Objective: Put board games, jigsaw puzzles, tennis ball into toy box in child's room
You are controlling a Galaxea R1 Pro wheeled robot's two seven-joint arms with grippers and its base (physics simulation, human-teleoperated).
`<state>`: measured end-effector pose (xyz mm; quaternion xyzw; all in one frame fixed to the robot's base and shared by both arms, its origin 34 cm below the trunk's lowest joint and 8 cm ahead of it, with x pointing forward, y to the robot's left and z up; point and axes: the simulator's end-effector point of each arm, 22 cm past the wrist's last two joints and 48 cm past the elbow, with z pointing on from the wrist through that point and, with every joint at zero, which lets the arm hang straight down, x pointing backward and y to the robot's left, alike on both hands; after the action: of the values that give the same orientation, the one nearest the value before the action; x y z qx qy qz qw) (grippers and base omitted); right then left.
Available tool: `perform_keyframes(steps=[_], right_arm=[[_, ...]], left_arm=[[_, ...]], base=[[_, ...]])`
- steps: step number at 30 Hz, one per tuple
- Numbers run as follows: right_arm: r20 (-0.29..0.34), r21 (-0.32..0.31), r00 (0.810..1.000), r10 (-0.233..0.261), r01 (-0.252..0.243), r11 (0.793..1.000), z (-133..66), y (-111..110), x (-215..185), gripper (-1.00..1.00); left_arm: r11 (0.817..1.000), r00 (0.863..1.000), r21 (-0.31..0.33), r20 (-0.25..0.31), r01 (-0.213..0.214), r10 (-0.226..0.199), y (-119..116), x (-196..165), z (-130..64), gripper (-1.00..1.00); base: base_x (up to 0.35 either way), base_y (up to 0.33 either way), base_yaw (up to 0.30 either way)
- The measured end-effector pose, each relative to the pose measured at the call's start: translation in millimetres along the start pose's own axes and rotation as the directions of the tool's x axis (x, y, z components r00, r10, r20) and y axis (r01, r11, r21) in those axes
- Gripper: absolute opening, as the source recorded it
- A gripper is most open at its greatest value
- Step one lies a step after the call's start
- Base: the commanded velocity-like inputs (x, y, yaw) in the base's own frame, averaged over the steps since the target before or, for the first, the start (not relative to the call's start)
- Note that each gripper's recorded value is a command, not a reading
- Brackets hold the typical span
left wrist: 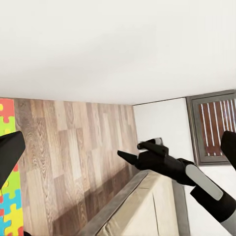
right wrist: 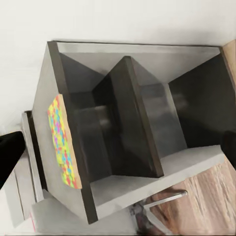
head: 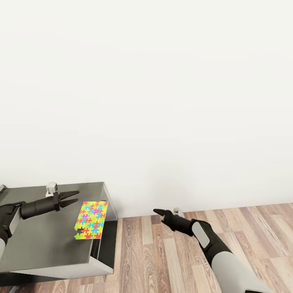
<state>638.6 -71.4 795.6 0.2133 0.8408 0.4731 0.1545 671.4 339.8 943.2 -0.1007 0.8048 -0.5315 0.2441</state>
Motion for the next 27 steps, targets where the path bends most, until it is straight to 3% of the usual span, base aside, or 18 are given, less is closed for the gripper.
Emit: perform_keyframes(steps=[5,13,19,27], right_arm=[[-0.031,-0.026,0.999,0.022,-0.023,0.999,1.7,11,5,1.00],[-0.002,-0.063,0.999,0.041,-0.041,0.997,2.5,21,-2,1.00],[0.005,-0.033,0.999,0.042,-0.041,0.999,3.6,16,-3,1.00],[0.007,0.015,0.999,0.049,-0.049,0.999,5.4,6,-2,1.00]], left_arm=[[1.000,1.000,0.000,0.000,0.001,-0.001,0,0,-0.6,1.00],[1.000,1.000,0.002,-0.001,0.002,-0.002,0,0,-0.5,1.00],[1.000,1.000,0.014,-0.001,0.002,-0.002,-3,0,-1.0,1.00],[0.996,1.000,0.085,-0.004,0.002,-0.001,-19,1,-1.4,1.00]], base=[[0.000,0.000,0.000],[0.000,0.000,0.000],[0.000,0.000,0.000],[0.000,0.000,0.000]])
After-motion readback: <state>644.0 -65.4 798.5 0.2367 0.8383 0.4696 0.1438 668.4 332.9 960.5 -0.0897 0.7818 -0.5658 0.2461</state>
